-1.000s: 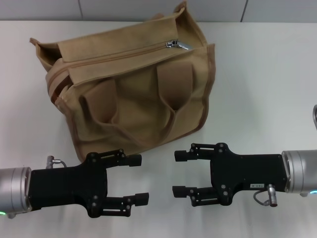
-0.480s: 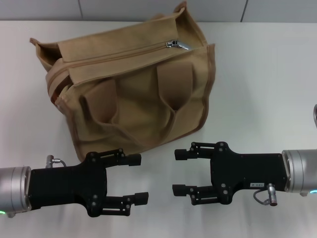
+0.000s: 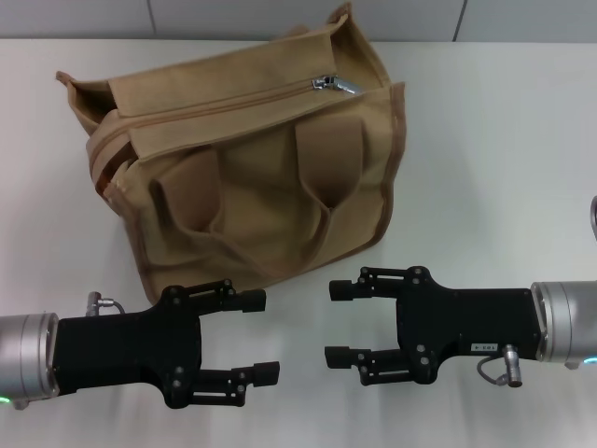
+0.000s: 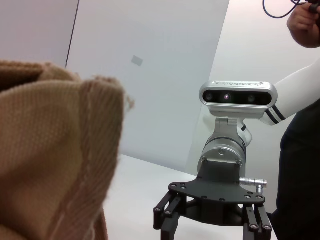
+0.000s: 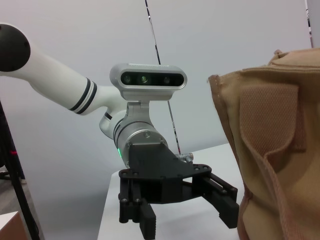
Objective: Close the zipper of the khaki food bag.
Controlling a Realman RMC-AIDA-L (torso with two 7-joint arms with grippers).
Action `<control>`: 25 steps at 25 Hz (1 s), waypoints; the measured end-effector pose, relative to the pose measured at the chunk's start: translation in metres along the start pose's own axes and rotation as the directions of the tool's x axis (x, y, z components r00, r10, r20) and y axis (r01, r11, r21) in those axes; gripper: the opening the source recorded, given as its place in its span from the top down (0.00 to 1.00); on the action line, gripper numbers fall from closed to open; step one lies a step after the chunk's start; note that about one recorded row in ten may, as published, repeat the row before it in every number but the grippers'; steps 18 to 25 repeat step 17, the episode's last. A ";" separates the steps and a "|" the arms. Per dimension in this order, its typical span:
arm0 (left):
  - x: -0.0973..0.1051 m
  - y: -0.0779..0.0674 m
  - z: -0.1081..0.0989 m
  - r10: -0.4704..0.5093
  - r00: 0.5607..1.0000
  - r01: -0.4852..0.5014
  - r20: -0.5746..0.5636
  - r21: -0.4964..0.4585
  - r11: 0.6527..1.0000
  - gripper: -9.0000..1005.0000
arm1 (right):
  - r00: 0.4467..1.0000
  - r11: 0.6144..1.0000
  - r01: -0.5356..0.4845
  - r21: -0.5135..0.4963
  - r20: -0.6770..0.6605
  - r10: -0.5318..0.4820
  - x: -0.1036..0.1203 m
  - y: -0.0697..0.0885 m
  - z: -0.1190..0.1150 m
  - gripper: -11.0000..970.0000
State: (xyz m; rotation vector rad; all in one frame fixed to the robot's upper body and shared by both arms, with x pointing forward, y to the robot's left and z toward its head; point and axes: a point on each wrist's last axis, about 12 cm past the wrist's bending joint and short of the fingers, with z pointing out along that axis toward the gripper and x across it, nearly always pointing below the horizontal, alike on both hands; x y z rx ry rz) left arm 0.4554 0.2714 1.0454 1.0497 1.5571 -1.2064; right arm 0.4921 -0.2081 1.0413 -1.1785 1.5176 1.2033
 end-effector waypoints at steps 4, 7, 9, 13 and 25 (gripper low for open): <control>0.000 0.000 0.000 0.000 1.000 0.000 0.000 -0.001 1.000 0.17 | 1.000 1.000 0.000 0.000 0.000 0.000 0.000 0.000 0.000 0.22; 0.000 0.000 0.000 0.000 1.000 0.000 0.000 -0.001 1.000 0.17 | 1.000 1.000 0.000 0.000 0.000 0.000 0.000 0.000 0.000 0.22; 0.000 0.000 0.000 0.000 1.000 0.000 0.000 -0.001 1.000 0.17 | 1.000 1.000 -0.001 0.001 0.000 0.001 0.000 0.000 0.000 0.22; 0.000 0.000 0.000 0.000 1.000 0.000 0.000 0.000 1.000 0.17 | 1.000 1.000 -0.002 0.002 0.000 0.002 0.001 0.001 -0.001 0.22; 0.000 0.000 0.000 0.000 1.000 0.000 0.001 0.002 1.000 0.17 | 1.000 1.000 -0.003 0.003 0.001 0.003 0.001 0.001 -0.001 0.22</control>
